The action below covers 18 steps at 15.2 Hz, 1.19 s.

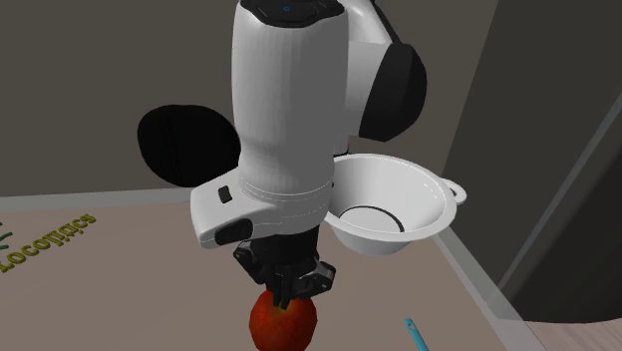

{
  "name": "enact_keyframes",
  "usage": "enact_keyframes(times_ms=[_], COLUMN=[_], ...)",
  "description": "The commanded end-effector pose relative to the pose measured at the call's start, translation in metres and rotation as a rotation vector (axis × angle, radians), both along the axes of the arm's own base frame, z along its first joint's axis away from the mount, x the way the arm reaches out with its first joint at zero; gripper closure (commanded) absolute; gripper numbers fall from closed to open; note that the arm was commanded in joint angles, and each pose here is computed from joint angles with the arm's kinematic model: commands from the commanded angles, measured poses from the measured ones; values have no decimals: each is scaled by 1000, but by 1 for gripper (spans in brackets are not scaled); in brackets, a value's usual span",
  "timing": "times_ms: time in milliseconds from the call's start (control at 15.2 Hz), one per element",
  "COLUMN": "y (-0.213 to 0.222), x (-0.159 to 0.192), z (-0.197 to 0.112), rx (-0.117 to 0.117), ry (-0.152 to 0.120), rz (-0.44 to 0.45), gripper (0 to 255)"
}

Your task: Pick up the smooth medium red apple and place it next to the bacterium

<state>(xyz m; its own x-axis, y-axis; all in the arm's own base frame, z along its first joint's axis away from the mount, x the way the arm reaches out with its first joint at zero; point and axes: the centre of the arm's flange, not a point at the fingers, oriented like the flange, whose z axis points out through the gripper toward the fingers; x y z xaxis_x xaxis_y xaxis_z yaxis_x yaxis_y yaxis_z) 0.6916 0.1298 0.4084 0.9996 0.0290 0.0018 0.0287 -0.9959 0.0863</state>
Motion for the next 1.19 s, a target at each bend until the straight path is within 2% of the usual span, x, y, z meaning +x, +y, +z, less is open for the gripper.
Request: enact_keyframes(times_ms=[0,1122], y=[0,0], x=[0,0], z=[0,84], rx=[0,0], ry=[0,0], rz=[0,0], gripper=[255,255])
